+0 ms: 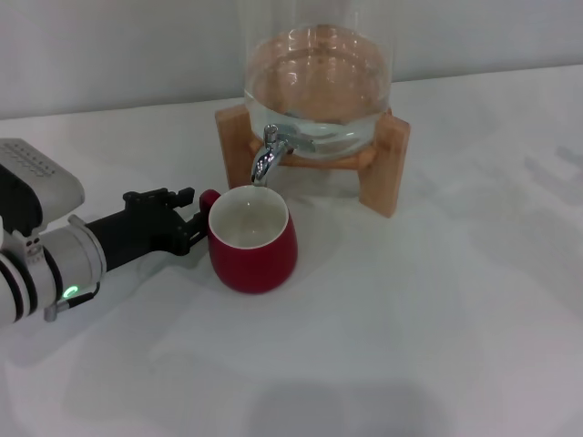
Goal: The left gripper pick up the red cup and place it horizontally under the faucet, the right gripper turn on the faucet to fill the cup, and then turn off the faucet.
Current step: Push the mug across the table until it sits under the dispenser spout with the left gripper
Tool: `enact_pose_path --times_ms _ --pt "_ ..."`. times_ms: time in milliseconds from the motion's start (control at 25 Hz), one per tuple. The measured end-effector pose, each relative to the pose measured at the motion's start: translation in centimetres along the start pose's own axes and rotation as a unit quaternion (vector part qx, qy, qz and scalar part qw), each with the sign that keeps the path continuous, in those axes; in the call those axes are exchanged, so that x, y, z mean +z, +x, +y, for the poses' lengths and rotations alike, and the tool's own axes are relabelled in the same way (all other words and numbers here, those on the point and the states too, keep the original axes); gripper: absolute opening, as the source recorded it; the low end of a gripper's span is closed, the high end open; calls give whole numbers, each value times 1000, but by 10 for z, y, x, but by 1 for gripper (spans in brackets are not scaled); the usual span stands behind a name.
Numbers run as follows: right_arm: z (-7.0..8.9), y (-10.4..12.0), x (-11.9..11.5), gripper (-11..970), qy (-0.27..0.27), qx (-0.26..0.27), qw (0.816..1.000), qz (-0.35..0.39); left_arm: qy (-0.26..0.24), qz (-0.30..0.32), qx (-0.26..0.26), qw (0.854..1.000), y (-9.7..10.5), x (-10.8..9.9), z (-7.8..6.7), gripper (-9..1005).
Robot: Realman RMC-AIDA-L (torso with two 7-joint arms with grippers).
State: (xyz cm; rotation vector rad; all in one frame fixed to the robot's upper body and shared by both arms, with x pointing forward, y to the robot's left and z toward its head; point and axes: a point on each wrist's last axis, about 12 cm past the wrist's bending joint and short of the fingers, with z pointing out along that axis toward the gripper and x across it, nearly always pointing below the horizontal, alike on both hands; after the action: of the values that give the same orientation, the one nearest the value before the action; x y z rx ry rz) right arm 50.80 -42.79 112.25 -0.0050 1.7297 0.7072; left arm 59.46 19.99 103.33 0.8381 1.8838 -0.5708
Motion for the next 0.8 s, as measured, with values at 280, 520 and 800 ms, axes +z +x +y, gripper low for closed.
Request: enact_pose_path --times_ms 280,520,800 --pt "-1 0 -2 765 3 1 1000 -2 5 0 -3 1000 2 0 -3 451" --pt "-2 -1 -3 765 5 1 1000 -5 18 -17 -12 1000 7 -10 -4 464" --pt "-1 -1 -2 765 3 1 1000 -5 9 -19 -31 999 12 -20 2 480"
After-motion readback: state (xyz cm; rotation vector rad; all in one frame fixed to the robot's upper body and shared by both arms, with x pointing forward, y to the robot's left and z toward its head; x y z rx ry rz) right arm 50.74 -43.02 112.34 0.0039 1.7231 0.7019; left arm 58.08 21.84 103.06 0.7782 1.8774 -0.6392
